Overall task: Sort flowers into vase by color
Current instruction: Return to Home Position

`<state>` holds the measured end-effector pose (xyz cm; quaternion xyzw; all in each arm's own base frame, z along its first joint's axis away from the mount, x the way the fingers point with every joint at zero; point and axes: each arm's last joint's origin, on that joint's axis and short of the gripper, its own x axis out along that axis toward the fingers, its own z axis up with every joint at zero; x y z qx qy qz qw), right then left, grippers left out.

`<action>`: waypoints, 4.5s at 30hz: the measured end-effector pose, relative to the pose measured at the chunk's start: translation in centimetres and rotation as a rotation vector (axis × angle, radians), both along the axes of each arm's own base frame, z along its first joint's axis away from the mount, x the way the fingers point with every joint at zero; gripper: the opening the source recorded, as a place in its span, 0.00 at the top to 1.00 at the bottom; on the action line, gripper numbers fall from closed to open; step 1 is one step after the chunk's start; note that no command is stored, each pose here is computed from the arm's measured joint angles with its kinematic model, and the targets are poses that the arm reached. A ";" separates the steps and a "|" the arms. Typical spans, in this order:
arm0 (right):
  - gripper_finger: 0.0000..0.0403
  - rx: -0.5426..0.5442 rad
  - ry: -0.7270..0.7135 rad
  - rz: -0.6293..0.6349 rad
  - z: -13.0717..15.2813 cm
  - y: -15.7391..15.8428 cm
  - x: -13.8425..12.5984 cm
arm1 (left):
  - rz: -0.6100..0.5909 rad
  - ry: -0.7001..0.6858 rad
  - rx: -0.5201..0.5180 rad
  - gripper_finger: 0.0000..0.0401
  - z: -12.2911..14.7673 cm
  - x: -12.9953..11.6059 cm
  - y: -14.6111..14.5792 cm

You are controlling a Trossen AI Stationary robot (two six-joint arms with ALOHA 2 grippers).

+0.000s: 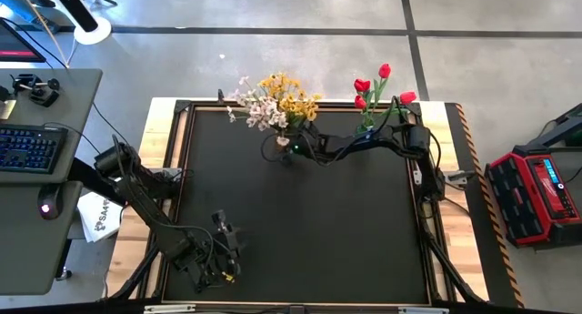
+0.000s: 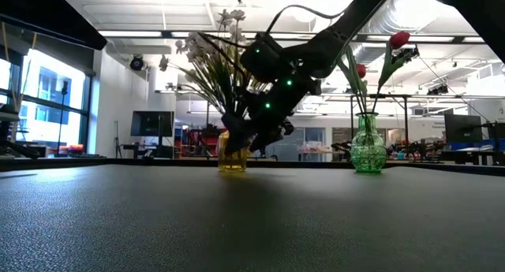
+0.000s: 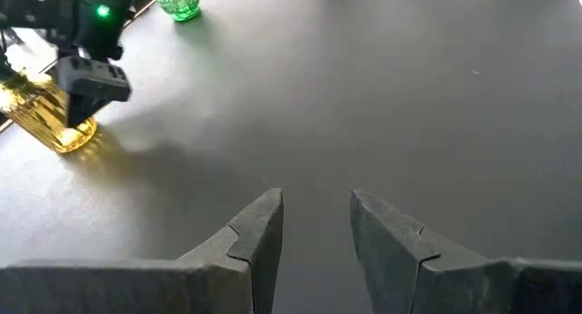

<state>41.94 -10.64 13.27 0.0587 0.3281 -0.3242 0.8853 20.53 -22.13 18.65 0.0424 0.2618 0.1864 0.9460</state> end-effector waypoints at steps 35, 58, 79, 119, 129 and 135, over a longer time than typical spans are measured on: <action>0.73 0.248 -0.002 0.583 4.0 17.2 -14.0 | 0.004 -0.020 -0.051 0.70 -1.9 -0.5 0.5; 0.80 0.146 -0.888 0.634 7.6 13.4 -32.4 | 0.034 -0.039 -0.060 0.70 -2.7 0.8 1.9; 0.80 0.090 -0.891 0.638 4.6 10.3 -32.3 | -0.188 -0.438 -0.124 0.70 1.1 3.2 9.6; 0.80 0.063 -0.826 0.500 3.9 9.7 -32.2 | -0.285 -0.691 -0.139 0.80 -0.7 -11.0 21.2; 0.80 0.075 -0.790 0.496 3.6 9.7 -32.2 | -0.508 -0.656 -0.081 0.99 -0.7 -10.9 21.3; 0.80 0.077 -0.785 0.495 3.5 9.7 -32.2 | -0.545 -0.563 -0.030 0.99 -1.6 -10.9 21.5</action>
